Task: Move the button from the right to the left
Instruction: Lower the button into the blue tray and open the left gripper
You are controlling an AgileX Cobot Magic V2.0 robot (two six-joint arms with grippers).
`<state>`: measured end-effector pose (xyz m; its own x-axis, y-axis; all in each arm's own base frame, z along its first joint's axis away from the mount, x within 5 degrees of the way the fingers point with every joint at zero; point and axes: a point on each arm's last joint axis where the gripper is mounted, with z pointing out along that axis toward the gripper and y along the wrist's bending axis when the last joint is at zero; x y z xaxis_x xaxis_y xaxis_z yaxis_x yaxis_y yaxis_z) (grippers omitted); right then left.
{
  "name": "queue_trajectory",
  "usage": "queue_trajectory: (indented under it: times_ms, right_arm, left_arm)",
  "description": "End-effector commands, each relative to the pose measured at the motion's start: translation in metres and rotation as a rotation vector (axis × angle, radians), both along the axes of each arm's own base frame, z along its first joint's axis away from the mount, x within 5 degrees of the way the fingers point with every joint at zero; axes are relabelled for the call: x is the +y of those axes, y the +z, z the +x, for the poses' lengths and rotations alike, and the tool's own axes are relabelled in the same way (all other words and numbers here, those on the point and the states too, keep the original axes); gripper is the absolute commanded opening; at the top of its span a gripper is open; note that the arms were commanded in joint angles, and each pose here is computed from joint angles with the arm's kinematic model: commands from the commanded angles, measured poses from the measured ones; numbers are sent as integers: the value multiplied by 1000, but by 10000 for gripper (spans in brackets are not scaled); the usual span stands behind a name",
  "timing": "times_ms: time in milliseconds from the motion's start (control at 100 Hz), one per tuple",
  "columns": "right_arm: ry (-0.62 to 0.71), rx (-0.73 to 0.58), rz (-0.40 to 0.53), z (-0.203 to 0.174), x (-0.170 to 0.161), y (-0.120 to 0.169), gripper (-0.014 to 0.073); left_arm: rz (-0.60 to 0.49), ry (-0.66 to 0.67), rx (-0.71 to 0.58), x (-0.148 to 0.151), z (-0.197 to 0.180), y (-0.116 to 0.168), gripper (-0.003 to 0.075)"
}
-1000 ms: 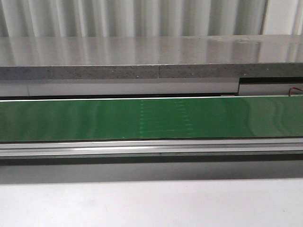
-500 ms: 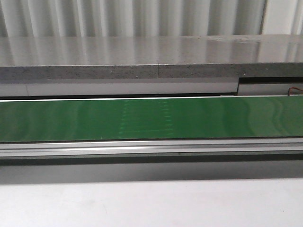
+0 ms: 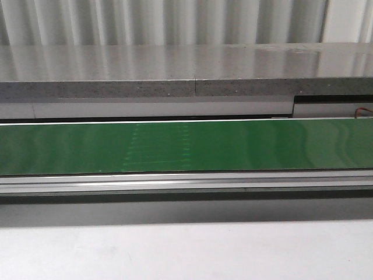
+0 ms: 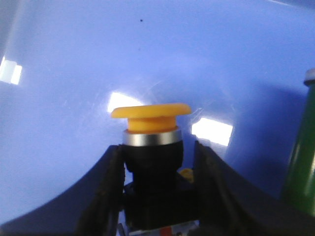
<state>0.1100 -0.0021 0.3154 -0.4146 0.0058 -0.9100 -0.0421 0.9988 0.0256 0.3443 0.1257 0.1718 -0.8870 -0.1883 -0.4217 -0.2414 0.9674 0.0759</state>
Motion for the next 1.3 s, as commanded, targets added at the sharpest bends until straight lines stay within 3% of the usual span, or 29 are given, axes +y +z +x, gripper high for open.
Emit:
queue_trajectory:
  times_ms: [0,200,560,950,1150,1290]
  right_arm:
    - [-27,-92,3,2,-2,14,-67]
    - [-27,-92,3,2,-2,14,-67]
    - [-27,-92,3,2,-2,14,-67]
    - [-27,-92,3,2,-2,14,-67]
    - [-27,-92,3,2,-2,14,-67]
    - [-27,-92,3,2,-2,14,-67]
  left_arm:
    - [38,-8,-110,1,6,26,-17]
    - [42,-8,-121,2,6,27,4]
    - [43,-10,-123,2,7,27,273]
    - [44,-8,-135,2,8,27,447]
    - [42,-6,-137,1,6,30,454]
    - [58,-6,-183,0,2,49,452]
